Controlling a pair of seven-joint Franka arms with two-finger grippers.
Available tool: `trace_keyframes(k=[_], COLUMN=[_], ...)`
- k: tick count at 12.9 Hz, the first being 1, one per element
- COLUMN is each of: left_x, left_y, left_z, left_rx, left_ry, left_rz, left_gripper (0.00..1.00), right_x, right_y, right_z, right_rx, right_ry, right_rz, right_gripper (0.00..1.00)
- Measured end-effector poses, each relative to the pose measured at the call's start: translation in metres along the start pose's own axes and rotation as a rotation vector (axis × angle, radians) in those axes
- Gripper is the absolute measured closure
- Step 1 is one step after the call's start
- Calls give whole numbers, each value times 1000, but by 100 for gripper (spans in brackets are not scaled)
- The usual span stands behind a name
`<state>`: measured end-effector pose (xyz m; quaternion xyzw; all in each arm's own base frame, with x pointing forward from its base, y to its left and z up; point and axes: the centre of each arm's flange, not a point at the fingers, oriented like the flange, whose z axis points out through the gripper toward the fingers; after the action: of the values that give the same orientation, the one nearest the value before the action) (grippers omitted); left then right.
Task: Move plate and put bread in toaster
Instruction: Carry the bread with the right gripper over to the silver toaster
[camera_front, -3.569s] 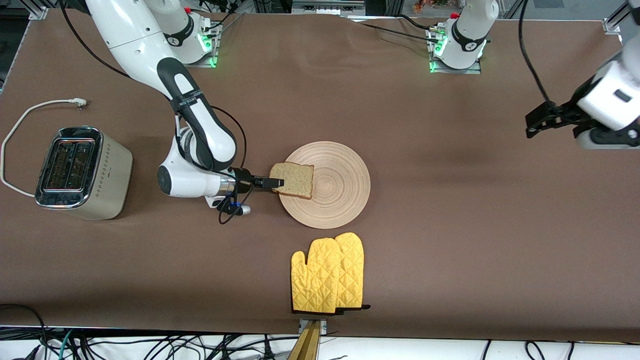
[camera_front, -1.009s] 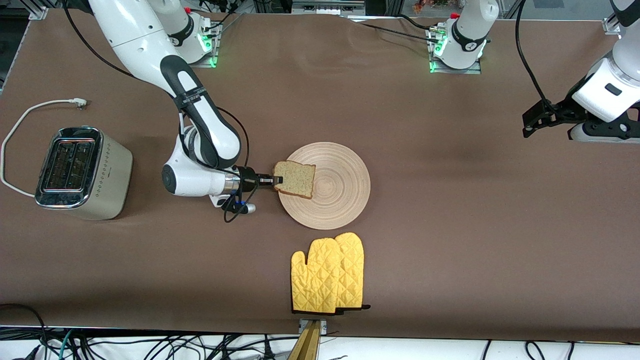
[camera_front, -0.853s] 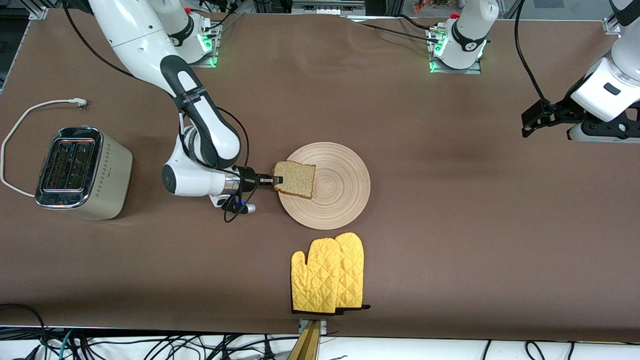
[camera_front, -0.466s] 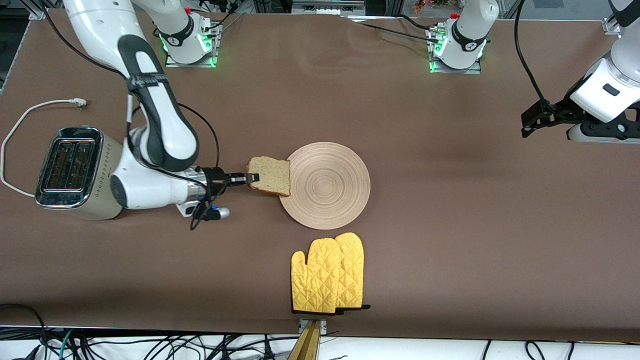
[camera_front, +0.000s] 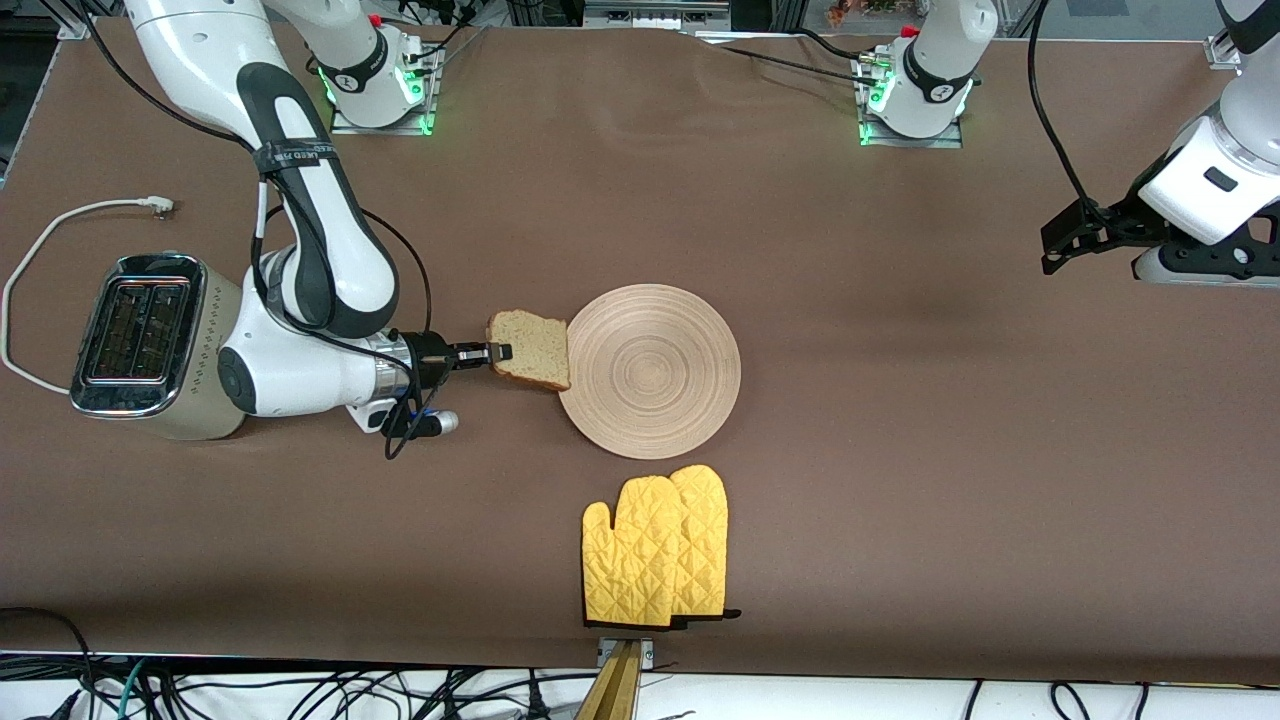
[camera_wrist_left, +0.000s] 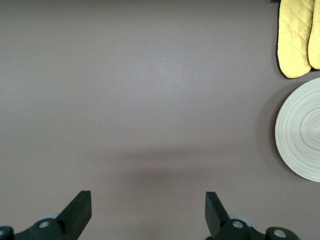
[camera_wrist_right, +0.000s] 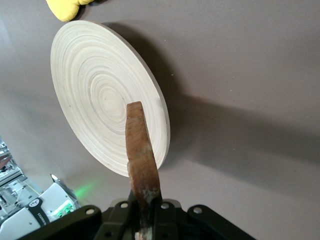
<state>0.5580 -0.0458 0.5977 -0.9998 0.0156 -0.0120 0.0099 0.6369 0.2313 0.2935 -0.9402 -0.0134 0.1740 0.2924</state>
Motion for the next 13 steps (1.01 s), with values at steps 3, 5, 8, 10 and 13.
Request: trace_keyframes(k=[3, 5, 8, 10, 13], left_x=[0, 0, 0, 0, -1], left_y=[0, 1, 1, 1, 1], left_z=[0, 0, 0, 0, 0], left_rx=[0, 0, 0, 0, 0], left_ry=[0, 0, 0, 0, -6], left_rz=[0, 1, 3, 1, 2], left_gripper=[0, 0, 0, 0, 0], right_x=[2, 3, 2, 0, -6], right_y=[5, 8, 12, 21, 37], right_z=[-6, -13, -45, -74, -111], right_rx=[-9, -48, -115, -161, -246], right_ry=[8, 11, -1, -11, -33], right_rz=[2, -10, -31, -28, -7], right_gripper=[91, 91, 91, 91, 91])
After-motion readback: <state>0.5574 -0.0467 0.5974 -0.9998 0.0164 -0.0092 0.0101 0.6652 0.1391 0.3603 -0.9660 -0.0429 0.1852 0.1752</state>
